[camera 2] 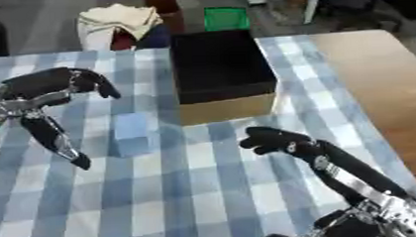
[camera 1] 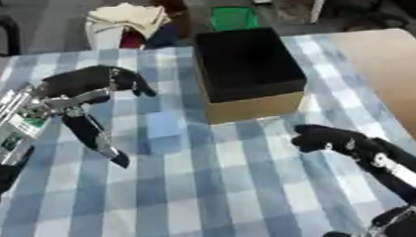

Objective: Pick up objects on the table and place them in the box.

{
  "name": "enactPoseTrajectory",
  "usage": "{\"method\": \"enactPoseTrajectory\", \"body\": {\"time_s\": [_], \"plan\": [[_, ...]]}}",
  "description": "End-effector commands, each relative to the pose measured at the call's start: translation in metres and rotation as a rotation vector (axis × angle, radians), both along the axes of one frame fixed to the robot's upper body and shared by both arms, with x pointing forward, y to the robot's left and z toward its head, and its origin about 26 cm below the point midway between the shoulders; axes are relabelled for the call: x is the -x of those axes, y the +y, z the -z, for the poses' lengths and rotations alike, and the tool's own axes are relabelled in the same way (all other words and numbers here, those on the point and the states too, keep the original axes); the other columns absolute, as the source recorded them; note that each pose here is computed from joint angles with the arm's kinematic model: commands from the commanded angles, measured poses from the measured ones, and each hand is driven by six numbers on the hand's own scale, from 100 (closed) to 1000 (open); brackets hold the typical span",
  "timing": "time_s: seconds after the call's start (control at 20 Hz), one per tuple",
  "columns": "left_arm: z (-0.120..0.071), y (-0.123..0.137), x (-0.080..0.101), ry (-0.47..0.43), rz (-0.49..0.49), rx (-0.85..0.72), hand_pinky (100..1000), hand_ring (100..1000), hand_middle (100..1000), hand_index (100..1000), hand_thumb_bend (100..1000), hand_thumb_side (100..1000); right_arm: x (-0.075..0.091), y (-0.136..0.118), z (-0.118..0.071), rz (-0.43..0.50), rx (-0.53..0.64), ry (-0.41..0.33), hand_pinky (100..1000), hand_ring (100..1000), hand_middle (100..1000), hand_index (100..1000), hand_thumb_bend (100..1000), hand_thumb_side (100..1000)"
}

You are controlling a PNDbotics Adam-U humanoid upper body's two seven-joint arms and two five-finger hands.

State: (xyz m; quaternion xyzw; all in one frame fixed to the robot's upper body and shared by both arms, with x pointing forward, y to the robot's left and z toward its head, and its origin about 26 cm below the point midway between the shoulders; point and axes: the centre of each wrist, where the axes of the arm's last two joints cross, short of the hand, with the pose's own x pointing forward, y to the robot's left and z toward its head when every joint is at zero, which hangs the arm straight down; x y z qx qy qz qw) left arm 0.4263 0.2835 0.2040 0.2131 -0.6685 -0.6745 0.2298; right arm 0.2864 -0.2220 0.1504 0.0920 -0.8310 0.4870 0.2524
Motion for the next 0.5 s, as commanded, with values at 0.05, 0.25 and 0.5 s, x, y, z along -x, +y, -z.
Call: {"method": "enactPoseTrajectory", "body": {"time_s": [0.05, 0.25, 0.5], "plan": [[-0.005, 0.001, -0.008, -0.010, -0.030, 0.003, 897, 687, 712, 847, 907, 521, 0.002, 0.001, -0.008, -0.017, -0.002, -0.026, 839, 1000, 866, 1000, 504, 259], [0.002, -0.001, -0.017, 0.011, -0.057, 0.013, 907, 680, 706, 845, 890, 530, 0.002, 0.002, -0.008, -0.024, -0.001, -0.022, 840, 1000, 866, 1000, 500, 259], [0.008, -0.002, -0.026, 0.033, -0.084, 0.032, 912, 670, 698, 843, 869, 536, 0.002, 0.004, -0.008, -0.031, -0.004, -0.020, 839, 1000, 865, 1000, 495, 261]]}}
